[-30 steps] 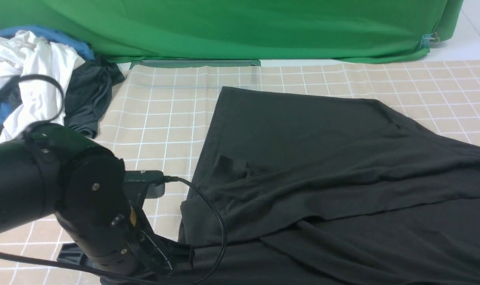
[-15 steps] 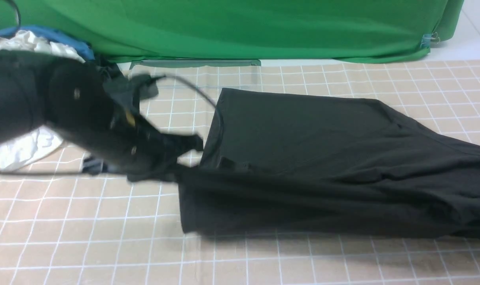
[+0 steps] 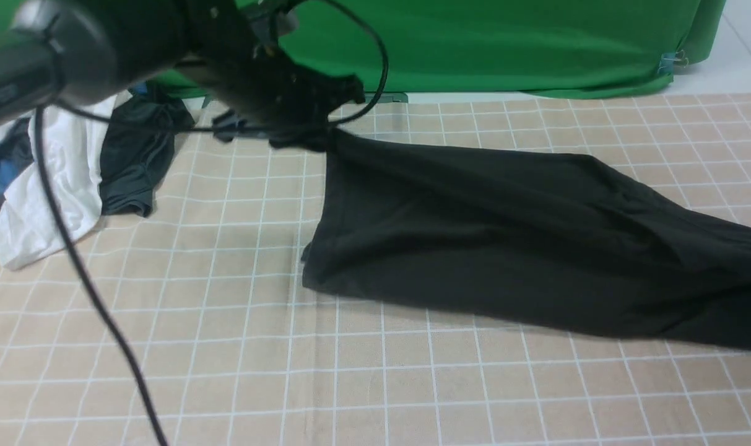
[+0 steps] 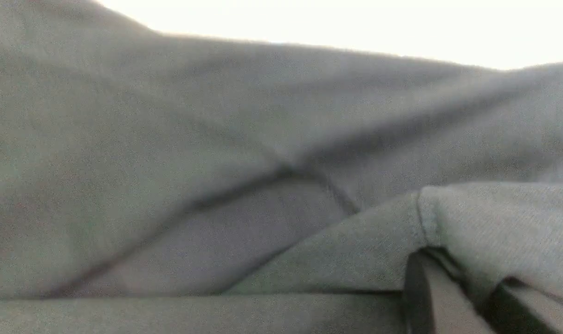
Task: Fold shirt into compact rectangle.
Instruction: 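Fold the black garment in half by bringing its near edge over to the far edge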
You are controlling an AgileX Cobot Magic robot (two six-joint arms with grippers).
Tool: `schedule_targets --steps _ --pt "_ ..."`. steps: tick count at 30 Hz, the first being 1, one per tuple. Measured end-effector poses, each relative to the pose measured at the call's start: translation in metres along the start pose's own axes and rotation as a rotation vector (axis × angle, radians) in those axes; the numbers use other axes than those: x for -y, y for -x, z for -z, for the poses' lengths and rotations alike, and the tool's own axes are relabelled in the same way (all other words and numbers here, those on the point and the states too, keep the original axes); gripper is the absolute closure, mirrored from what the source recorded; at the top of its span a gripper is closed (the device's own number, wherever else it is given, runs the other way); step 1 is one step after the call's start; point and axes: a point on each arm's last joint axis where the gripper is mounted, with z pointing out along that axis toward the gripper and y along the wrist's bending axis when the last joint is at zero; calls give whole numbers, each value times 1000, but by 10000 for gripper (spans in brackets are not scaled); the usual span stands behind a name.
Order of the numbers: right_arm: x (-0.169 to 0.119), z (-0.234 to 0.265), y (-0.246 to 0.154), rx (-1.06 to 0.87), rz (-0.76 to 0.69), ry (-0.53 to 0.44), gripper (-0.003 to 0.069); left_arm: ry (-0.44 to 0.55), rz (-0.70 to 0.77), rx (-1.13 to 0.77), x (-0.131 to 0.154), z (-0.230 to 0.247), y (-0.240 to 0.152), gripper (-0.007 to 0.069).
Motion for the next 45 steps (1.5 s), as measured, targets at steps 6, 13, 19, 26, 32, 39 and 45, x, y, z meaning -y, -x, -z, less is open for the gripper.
schedule_targets --steps 6,13,19,26,32,39,45 --pt "-6 -11 15 84 -4 32 601 5 0 30 -4 -27 21 595" --pt "-11 -42 18 103 -10 56 599 11 29 53 -18 -77 24 595" --pt "-14 -57 19 125 -4 71 576 6 39 134 -27 -109 21 594" --pt "-14 -59 24 142 14 71 291 15 41 144 -34 -126 17 526" --pt "-14 -26 52 143 81 35 33 18 42 119 -31 -108 25 320" --pt "-51 34 69 54 269 17 110 22 20 65 -20 -32 60 82" --pt "-108 44 44 -10 465 80 128 27 8 2 -17 -4 65 36"
